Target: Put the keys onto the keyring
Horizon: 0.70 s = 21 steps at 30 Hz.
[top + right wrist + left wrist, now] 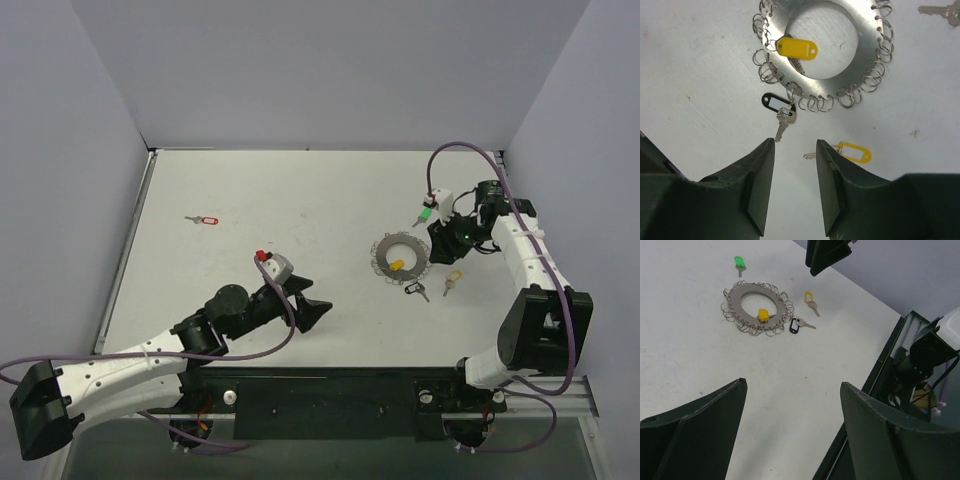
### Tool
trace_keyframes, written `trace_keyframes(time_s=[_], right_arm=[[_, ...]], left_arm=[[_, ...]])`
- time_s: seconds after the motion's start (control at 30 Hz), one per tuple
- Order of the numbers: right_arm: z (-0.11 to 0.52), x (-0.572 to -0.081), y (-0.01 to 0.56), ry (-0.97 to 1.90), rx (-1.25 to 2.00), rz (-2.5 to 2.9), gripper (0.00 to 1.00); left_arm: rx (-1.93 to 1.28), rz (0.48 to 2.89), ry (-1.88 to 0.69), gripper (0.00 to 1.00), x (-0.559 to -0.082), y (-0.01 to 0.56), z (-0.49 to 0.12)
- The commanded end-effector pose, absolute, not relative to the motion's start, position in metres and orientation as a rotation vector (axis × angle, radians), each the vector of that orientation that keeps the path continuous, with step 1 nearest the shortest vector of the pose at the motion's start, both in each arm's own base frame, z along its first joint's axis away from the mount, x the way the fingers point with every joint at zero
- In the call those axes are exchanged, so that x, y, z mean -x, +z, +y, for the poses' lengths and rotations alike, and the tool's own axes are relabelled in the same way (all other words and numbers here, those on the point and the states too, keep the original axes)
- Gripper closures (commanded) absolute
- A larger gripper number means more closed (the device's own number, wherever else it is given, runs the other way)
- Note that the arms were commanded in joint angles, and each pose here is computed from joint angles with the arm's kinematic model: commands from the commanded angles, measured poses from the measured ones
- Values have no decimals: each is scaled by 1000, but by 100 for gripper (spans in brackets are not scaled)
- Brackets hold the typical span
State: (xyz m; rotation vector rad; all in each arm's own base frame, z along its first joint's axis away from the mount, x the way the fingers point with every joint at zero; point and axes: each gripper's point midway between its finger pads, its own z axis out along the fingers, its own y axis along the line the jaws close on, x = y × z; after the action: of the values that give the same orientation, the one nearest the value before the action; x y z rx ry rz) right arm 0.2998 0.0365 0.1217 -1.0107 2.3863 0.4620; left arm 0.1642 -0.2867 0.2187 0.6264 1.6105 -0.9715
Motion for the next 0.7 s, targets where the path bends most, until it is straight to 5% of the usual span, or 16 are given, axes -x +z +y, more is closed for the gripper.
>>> trace_keyframes(time_s=[0.0, 0.3, 0.67], right_arm=[[49, -298, 121, 535, 1106, 2358, 65], [44, -328, 98, 525, 835, 2591, 65], [14, -352, 76, 463, 642, 2735, 67]], left_arm=[[-308, 1623, -1188, 14, -177, 240, -300], [-143, 1910, -1235, 15, -202, 180, -303], [-99, 1964, -1233, 15, -207, 163, -296]])
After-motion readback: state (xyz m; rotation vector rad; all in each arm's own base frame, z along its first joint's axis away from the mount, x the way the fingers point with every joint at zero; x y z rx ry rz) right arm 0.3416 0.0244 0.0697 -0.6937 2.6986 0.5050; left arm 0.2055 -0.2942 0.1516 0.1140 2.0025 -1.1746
